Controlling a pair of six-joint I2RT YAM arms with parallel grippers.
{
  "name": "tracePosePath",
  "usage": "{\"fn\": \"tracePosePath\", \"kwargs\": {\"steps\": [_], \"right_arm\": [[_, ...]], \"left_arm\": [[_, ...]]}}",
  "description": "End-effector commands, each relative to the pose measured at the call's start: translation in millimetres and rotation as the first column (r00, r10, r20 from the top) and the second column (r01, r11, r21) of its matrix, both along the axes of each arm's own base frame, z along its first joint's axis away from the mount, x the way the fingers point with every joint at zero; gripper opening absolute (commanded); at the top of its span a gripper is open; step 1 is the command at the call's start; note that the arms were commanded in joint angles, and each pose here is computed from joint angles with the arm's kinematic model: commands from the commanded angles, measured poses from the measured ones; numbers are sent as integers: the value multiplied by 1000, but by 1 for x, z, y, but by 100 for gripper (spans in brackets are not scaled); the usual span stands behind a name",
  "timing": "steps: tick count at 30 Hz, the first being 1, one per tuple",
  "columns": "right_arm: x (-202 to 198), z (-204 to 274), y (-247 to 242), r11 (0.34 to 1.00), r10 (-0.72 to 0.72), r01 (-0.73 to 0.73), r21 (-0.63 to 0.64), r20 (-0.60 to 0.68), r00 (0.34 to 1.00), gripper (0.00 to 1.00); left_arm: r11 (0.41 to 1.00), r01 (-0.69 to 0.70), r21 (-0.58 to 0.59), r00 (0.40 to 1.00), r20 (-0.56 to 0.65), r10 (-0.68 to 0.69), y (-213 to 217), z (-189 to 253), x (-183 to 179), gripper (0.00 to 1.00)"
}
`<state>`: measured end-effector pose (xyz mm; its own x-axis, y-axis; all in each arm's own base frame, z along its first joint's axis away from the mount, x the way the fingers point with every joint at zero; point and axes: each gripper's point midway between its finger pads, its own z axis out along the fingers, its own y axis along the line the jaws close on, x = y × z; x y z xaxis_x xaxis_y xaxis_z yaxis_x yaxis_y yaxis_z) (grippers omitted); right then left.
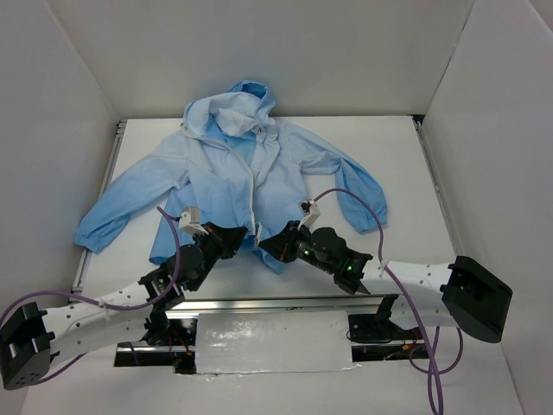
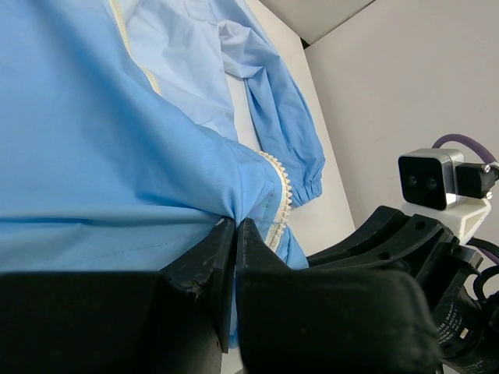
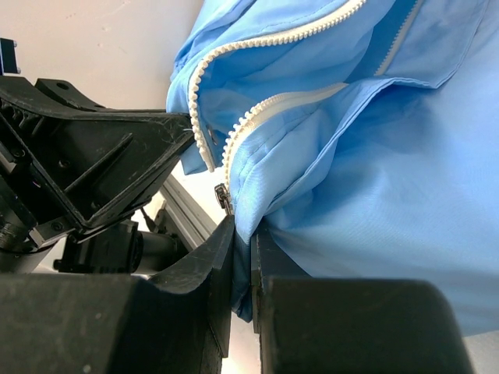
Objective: Zip up the jacket
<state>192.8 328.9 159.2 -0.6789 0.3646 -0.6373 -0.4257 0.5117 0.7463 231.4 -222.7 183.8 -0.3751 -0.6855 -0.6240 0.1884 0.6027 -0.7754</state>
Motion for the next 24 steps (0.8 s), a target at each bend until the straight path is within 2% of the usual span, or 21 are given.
{"fn": "tracePosePath", "kwargs": {"steps": [1,24], "right_arm": [[6,32,6,998,-21,16,69,67,998,0],[11,36,4,997,-46,41,67,75,996,0]], "left_arm": [[997,-16,-70,999,43,19,-1,27,5,0],[998,-8,-56,1000,27,9,-4,20,4,0]]}}
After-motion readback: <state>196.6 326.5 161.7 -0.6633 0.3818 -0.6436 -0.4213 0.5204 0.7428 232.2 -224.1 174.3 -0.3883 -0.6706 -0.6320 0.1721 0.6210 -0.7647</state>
